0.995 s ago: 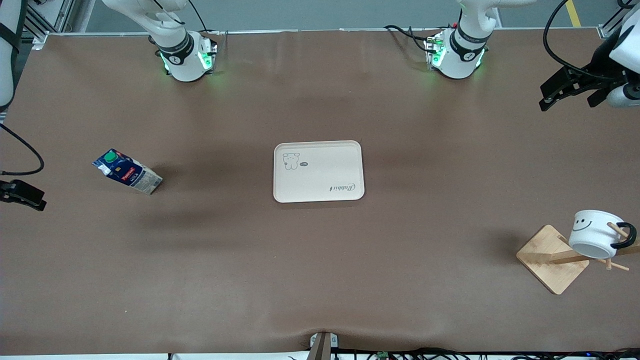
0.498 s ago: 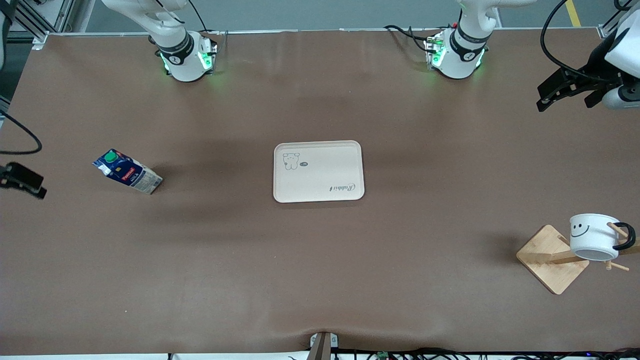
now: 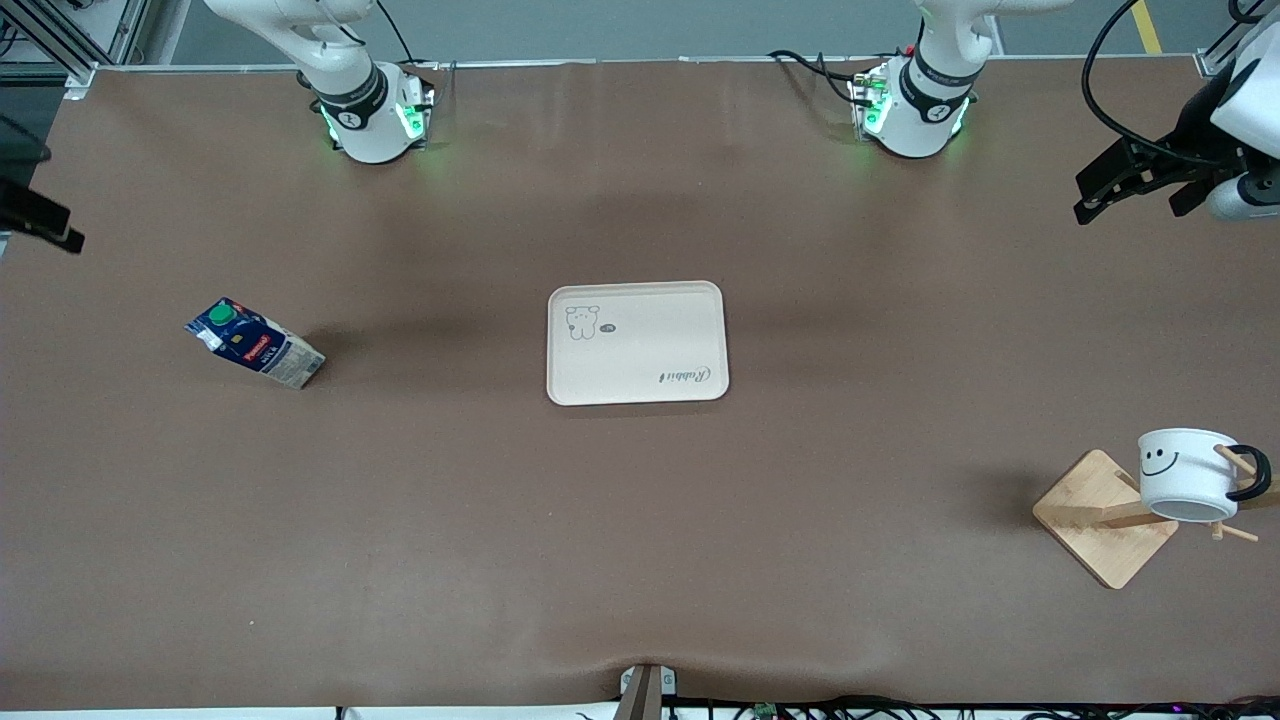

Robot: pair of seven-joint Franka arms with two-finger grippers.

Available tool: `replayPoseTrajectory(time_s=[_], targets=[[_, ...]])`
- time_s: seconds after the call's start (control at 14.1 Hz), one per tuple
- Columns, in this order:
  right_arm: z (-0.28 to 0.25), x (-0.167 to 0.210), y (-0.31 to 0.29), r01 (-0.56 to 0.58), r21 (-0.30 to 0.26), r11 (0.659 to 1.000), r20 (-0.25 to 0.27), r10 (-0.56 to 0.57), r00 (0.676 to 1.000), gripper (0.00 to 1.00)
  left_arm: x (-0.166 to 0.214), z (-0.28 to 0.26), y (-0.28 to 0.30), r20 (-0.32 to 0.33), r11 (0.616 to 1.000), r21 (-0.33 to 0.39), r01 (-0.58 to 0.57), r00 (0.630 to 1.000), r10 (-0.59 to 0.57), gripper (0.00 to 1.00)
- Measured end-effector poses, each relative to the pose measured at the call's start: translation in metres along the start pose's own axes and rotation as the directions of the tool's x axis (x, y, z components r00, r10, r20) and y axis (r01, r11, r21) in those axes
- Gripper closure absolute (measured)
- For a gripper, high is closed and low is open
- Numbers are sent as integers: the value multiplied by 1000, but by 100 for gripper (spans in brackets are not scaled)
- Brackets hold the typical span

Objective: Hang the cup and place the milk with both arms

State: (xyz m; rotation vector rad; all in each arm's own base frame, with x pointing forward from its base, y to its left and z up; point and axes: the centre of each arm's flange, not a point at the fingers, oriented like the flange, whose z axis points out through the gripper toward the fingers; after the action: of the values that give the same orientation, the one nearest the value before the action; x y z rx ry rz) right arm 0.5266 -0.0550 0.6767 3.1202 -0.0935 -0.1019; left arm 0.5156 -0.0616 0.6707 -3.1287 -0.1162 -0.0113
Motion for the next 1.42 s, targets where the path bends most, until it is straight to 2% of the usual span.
replayPoseTrajectory(time_s=[0.21,0.64,1.0,1.42], targets=[[4,-14,-11,20,8,1000,0,-20,1000,0,2,1,-2,1,1000,0,5,1000,-5,0],[11,-8,-21,-74,13,997,-10,75,997,0,1,-3,-3,-2,1000,-1,5,1000,-5,0],[2,-6,-16,-96,15,995,-32,97,995,0,2,-1,-3,3,1000,0,7,1000,-7,0],[5,-3,-16,-100,13,995,-28,100,995,0,5,4,-3,13,1000,1,7,1000,-7,0]])
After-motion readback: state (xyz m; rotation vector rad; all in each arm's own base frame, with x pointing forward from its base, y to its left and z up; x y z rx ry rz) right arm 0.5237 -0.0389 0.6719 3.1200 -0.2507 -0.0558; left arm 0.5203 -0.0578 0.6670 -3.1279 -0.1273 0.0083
